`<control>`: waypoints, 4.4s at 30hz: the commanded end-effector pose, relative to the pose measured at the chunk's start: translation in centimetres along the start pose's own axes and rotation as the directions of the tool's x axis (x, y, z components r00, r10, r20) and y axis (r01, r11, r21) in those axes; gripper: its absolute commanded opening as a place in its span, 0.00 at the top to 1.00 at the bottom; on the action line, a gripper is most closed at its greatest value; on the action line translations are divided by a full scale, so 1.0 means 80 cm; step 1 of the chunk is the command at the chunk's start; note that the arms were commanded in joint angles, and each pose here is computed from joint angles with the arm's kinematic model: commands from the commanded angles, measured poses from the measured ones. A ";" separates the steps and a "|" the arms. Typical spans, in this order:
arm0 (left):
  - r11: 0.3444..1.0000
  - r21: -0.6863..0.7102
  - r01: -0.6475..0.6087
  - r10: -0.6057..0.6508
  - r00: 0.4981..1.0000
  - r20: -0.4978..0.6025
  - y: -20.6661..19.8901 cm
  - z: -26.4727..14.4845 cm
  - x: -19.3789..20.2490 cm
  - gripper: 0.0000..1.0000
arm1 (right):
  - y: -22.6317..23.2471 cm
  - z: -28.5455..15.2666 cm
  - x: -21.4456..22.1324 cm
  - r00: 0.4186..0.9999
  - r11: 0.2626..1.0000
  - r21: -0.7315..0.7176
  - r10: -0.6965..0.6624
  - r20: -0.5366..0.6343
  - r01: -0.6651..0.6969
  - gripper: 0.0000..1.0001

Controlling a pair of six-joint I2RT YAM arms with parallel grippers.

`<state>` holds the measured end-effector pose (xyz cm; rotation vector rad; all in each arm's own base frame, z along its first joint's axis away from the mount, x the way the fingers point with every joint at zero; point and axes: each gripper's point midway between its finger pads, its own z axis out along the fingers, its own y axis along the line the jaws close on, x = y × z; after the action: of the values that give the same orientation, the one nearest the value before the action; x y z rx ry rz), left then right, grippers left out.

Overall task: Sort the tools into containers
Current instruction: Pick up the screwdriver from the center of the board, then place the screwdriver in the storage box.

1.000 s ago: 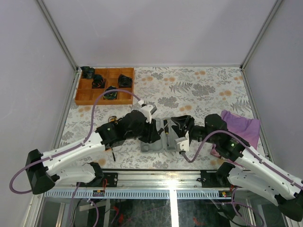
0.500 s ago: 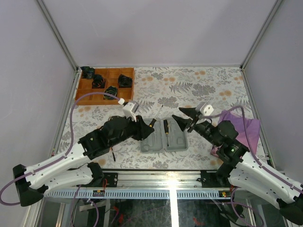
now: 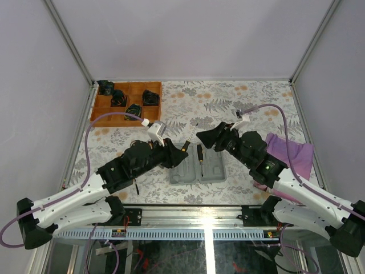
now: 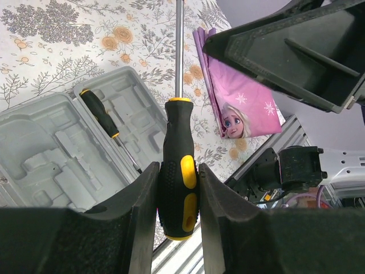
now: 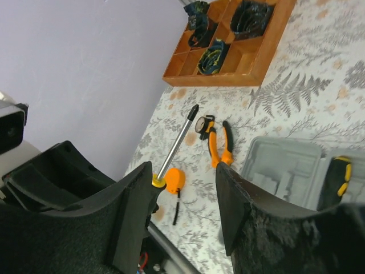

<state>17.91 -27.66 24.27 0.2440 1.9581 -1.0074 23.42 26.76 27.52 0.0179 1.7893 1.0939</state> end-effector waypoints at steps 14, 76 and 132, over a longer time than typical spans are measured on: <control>0.996 0.082 0.017 -0.026 0.995 0.100 -0.025 0.015 -0.030 1.00 | 0.034 0.020 -0.023 0.907 0.908 -0.068 0.416 0.061 -0.412 0.42; 0.948 0.098 0.304 -0.317 0.857 0.406 -0.121 -0.051 -0.259 0.00 | -0.166 0.001 0.092 0.867 0.852 0.457 0.008 -0.499 0.255 1.00; 0.926 0.216 0.308 -0.376 0.789 0.487 -0.145 -0.084 -0.304 0.00 | -0.235 0.050 0.158 0.776 0.798 0.523 0.115 -0.620 0.299 1.00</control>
<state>21.84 -25.52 49.60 -0.3142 1.5322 -1.2459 26.19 23.59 4.28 -0.0979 2.7226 0.4064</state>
